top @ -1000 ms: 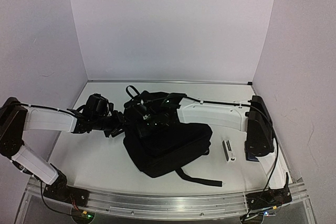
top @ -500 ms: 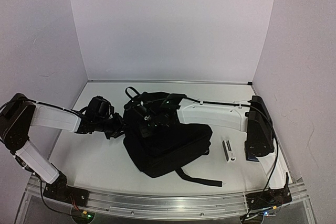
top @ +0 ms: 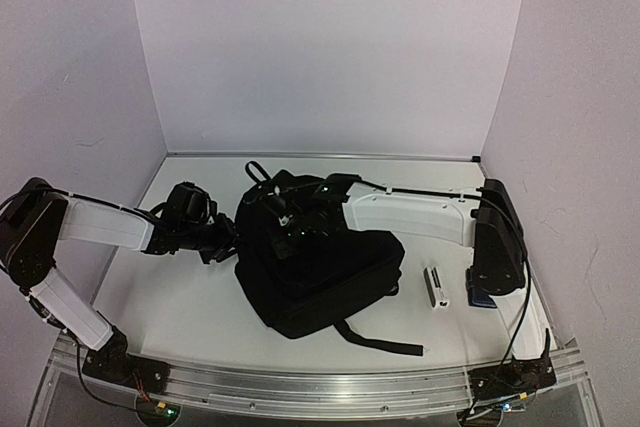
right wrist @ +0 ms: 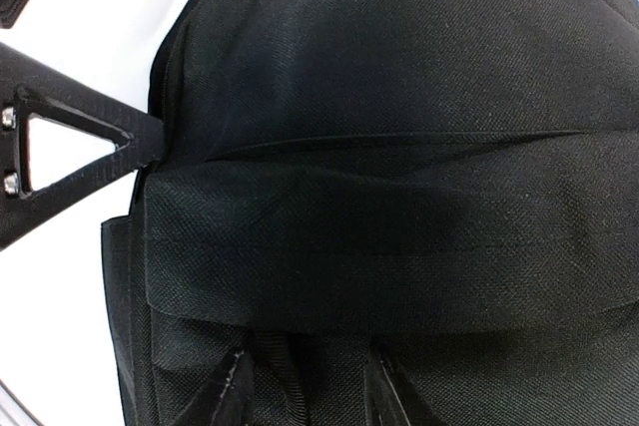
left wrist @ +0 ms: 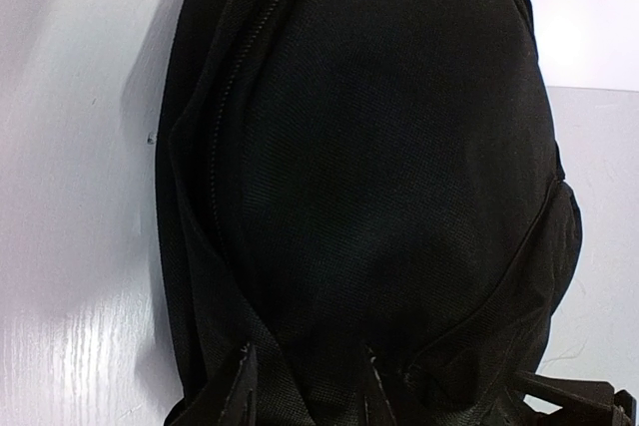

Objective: Pack the student bag
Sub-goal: Unzip the student bag at the center of the board.

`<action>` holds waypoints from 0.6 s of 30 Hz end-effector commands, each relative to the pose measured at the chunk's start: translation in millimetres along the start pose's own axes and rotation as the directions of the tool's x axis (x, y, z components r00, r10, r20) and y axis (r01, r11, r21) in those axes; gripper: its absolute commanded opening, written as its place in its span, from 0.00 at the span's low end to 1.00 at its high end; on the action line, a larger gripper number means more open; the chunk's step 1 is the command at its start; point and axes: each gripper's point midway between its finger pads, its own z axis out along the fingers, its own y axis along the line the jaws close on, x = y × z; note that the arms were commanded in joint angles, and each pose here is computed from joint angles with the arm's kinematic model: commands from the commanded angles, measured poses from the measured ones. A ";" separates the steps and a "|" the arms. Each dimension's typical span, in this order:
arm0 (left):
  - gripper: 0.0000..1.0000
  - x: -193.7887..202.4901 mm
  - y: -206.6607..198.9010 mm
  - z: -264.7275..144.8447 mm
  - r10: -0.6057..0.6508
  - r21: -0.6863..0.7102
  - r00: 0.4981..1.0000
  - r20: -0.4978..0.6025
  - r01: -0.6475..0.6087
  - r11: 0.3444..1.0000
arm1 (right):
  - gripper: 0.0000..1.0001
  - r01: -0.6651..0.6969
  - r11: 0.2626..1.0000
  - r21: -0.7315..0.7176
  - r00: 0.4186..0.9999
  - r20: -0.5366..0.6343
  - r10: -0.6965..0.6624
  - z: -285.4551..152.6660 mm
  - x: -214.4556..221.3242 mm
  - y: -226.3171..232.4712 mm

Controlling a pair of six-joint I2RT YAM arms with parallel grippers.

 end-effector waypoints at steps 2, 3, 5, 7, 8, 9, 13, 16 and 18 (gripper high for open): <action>0.35 -5.2 -13.2 -0.3 0.029 0.042 1.000 0.009 -0.030 0.999 | 0.33 0.010 0.999 -0.032 1.000 0.006 -0.010 -4.9 -7.2 5.0; 0.35 -5.1 -12.5 0.0 0.030 0.041 1.000 0.008 -0.031 0.999 | 0.30 0.011 1.000 -0.023 1.000 0.000 -0.011 -2.3 -5.4 1.7; 0.32 -5.2 -11.1 0.6 0.032 0.036 0.999 0.011 -0.032 0.999 | 0.23 0.008 1.000 -0.009 1.000 -0.008 -0.008 0.4 -4.2 -6.9; 0.27 -5.4 -9.2 1.6 0.030 0.031 0.999 0.011 -0.031 0.999 | 0.19 0.004 1.000 0.002 1.000 -0.008 -0.004 -0.8 -6.2 -16.9; 0.23 -5.4 -8.4 1.9 0.030 0.029 0.999 0.011 -0.030 0.999 | 0.15 0.003 1.000 0.007 1.000 -0.003 -0.003 -3.3 -8.7 -21.6; 0.19 -5.2 -7.7 2.2 0.030 0.027 0.999 0.010 -0.031 0.999 | 0.10 0.002 1.000 0.011 1.000 0.004 -0.002 -6.9 -12.0 -26.7; 0.01 -5.6 -1.8 2.5 0.019 0.013 1.000 0.013 -0.019 1.000 | 0.01 -0.002 0.999 0.038 0.999 0.032 0.001 -21.0 -25.2 -52.1; 0.00 -5.2 4.4 1.7 0.009 0.000 1.000 0.018 -0.009 1.000 | 0.00 -0.017 0.999 0.049 0.999 0.052 0.014 -31.0 -35.2 -69.7; 0.00 -4.5 8.5 0.2 0.002 -0.010 1.000 0.023 -0.002 1.000 | 0.00 -0.029 0.998 0.061 0.998 0.059 0.025 -35.5 -39.3 -83.2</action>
